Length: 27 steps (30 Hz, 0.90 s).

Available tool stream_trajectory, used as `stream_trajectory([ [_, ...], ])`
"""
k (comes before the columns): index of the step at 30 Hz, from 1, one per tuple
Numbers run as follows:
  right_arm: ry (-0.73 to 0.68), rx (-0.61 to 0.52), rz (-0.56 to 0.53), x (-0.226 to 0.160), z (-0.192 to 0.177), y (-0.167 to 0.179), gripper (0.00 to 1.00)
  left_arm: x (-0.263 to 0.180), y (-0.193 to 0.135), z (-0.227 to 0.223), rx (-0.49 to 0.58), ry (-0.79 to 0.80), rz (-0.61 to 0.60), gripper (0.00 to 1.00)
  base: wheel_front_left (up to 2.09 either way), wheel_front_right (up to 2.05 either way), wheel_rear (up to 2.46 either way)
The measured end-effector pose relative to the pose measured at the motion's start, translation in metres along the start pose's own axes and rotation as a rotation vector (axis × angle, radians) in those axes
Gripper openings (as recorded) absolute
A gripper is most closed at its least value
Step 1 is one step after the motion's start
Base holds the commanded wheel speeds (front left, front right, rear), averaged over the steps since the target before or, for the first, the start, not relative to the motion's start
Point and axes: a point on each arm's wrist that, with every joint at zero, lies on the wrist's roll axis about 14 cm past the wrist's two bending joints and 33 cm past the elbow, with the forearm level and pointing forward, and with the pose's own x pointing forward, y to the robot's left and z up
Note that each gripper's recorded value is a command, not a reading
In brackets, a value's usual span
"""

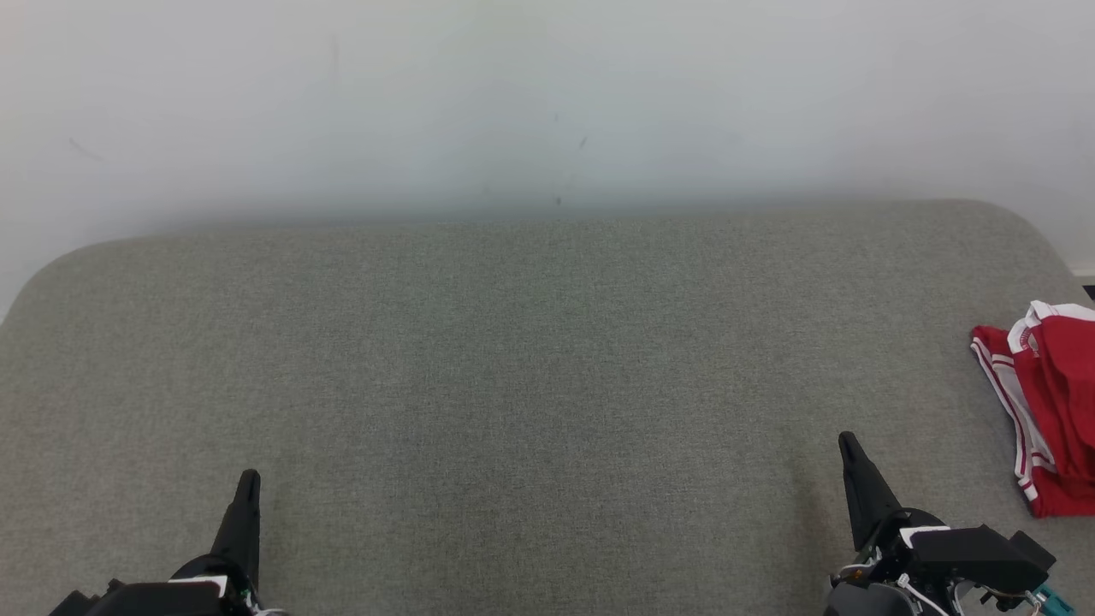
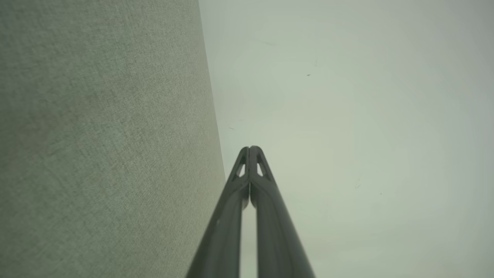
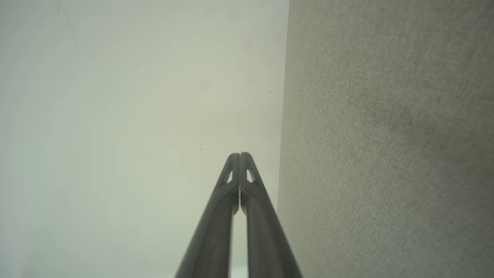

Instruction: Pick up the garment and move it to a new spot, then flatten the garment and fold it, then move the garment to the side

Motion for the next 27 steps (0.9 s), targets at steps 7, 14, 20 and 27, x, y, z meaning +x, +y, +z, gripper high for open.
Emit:
stream_trajectory([
  [7, 0.0, 0.0, 0.0, 0.0, 0.0, 0.0, 0.0, 0.0, -0.0001, 0.0003, 0.0, -0.001, 0.0, 0.0, 0.0, 0.0, 0.0],
  [14, 0.0, 0.0, 0.0, 0.0, 0.0, 0.0, 0.0, 0.0, -0.0001, 0.0001, 0.0, 0.0, 0.0, 0.0, 0.0, 0.0, 0.0],
  [20, 0.0, 0.0, 0.0, 0.0, 0.0, 0.0, 0.0, 0.0, -0.0002, 0.0001, 0.0, 0.0, -0.001, 0.0, 0.0, 0.0, 0.0],
  [27, 0.0, 0.0, 0.0, 0.0, 0.0, 0.0, 0.0, 0.0, 0.0, 0.0002, 0.0, -0.001, 0.0, 0.0, 0.0, 0.0, 0.0],
])
